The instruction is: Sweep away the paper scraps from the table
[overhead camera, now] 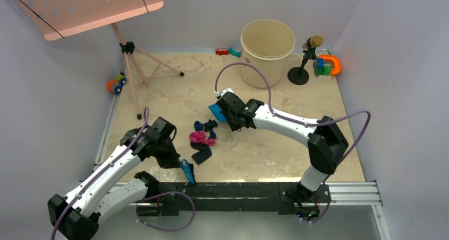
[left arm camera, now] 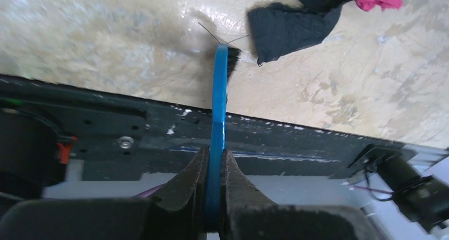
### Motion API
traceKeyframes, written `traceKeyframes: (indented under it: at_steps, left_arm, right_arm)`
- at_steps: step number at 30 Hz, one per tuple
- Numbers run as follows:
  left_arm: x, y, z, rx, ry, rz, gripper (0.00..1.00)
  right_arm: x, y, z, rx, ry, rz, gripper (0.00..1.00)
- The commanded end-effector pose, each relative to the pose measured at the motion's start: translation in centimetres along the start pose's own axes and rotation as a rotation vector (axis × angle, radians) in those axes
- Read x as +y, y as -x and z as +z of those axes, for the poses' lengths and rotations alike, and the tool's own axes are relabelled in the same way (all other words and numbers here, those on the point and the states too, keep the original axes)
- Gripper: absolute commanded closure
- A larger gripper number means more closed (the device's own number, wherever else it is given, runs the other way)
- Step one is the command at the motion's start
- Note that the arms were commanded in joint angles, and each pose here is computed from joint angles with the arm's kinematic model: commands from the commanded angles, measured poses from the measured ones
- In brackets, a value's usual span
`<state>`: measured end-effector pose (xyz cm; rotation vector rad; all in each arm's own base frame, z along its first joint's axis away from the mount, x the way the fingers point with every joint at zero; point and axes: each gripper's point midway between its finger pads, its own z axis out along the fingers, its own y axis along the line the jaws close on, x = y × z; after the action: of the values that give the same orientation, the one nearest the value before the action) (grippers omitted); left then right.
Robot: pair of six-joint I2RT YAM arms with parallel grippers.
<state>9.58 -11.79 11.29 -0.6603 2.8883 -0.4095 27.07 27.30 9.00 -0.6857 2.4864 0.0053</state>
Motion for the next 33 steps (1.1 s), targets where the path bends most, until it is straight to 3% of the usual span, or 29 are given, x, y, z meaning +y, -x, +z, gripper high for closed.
traceKeyframes:
  at_steps: [1, 9, 15, 18, 23, 29, 33]
  left_arm:
    - [-3.0, -0.7, 1.9, 0.027, -0.072, -0.260, 1.00]
    - [-7.4, 2.2, 4.6, -0.027, -0.116, -0.400, 1.00]
    - [-11.1, 7.5, 5.3, -0.194, -0.114, -0.396, 1.00]
    - [-11.6, 9.5, 3.1, -0.258, -0.029, -0.310, 1.00]
    - [-7.7, 10.0, -1.5, -0.316, 0.221, -0.218, 1.00]
    - [-6.9, 6.9, -2.3, -0.193, 0.143, -0.067, 1.00]
    - [-7.9, 9.6, -4.1, -0.269, 0.125, 0.166, 1.00]
  right_arm:
    - [-1.6, 2.2, -2.8, -0.124, -0.033, 0.069, 1.00]
    - [-2.6, 1.4, -5.1, -0.162, -0.027, 0.109, 1.00]
    - [-3.1, 0.0, -6.5, -0.159, -0.002, 0.114, 1.00]
    - [-3.0, -1.7, -6.4, -0.109, 0.011, 0.103, 1.00]
    - [-2.7, -4.6, -5.8, -0.047, 0.039, 0.093, 1.00]
    - [-2.2, -5.4, -5.4, -0.021, 0.065, 0.097, 1.00]
    - [-1.6, -5.8, -4.8, 0.027, 0.077, 0.069, 1.00]
